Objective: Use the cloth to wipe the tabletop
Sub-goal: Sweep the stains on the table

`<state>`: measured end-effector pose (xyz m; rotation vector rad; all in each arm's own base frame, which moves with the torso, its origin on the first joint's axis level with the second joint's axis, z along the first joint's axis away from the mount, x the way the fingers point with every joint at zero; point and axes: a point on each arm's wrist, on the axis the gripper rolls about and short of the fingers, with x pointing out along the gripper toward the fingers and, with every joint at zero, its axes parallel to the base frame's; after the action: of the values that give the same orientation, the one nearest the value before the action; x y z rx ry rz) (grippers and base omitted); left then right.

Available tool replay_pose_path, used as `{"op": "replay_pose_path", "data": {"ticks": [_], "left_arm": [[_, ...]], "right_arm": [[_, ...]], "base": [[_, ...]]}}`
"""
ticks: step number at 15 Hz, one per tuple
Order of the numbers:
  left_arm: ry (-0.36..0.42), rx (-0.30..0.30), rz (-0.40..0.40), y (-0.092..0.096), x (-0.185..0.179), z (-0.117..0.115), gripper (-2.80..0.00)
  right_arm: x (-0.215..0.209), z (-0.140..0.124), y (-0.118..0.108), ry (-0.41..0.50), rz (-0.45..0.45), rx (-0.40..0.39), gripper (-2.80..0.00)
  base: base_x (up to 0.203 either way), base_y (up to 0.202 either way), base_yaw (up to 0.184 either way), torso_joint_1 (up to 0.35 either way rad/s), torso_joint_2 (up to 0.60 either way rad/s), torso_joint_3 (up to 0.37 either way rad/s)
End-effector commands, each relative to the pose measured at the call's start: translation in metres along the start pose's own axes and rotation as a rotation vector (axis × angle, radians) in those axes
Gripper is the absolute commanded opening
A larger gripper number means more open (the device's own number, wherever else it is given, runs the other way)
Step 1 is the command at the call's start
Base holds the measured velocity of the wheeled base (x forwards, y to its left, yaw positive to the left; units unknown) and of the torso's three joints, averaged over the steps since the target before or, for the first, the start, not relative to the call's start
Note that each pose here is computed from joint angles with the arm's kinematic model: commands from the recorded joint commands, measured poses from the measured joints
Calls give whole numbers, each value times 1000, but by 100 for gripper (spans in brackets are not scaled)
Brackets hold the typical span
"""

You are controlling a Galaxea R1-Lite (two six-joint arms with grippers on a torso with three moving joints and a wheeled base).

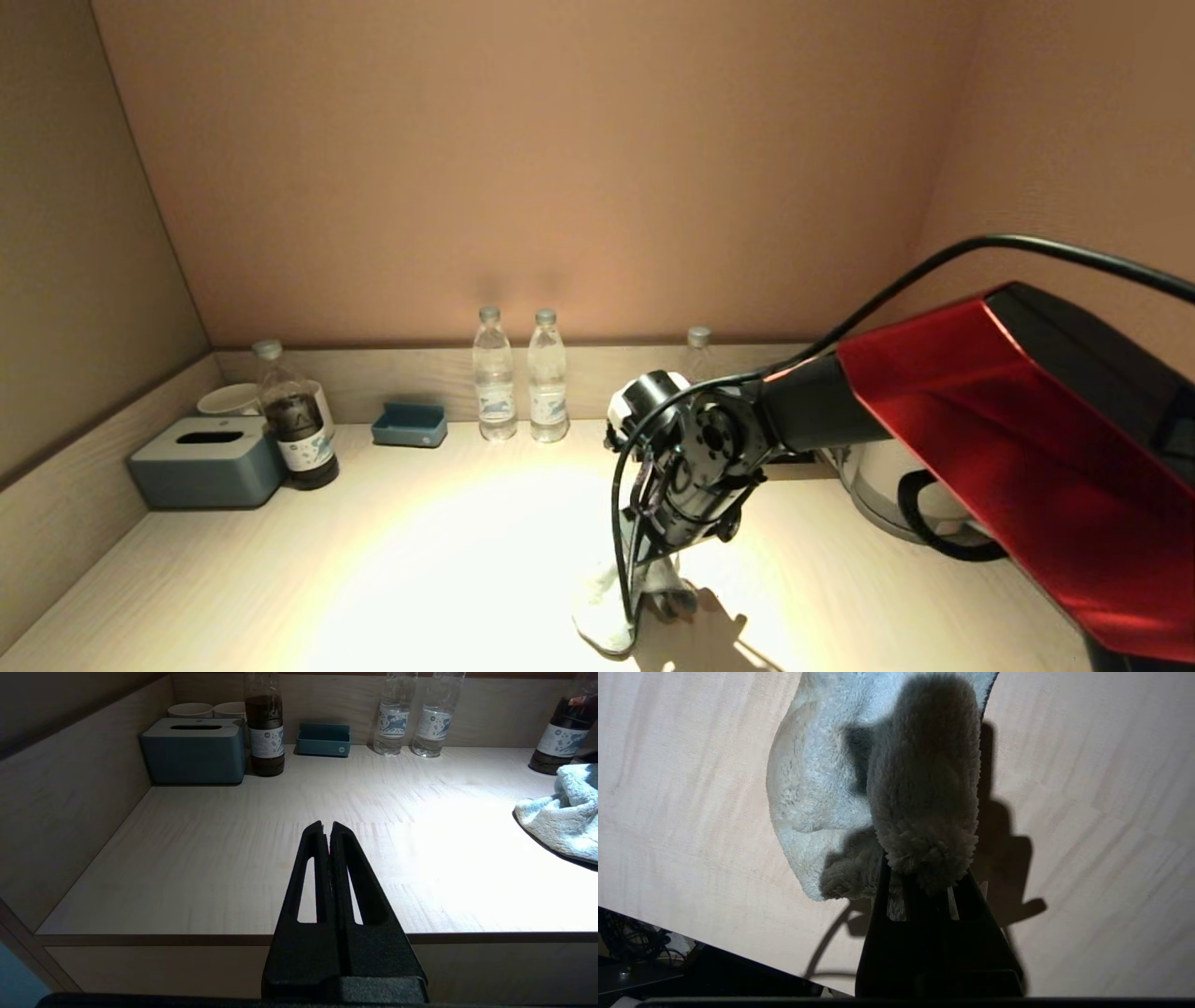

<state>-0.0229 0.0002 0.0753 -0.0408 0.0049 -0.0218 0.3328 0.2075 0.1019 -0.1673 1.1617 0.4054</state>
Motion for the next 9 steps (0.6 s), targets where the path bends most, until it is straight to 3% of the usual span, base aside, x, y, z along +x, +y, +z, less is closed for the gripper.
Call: {"op": "replay_pose_path", "data": {"ticks": [1,9], "left_arm": [[2,-1,1,0,0,0,-280],[0,-1,0,0,0,0,-280]], "right_arm": [[-13,-3,-8,-16,-9,14,-280],[-26,-28,-56,32,-100,116,-280]], "base": [[0,0,0,0,0,0],[0,0,0,0,0,0]]}}
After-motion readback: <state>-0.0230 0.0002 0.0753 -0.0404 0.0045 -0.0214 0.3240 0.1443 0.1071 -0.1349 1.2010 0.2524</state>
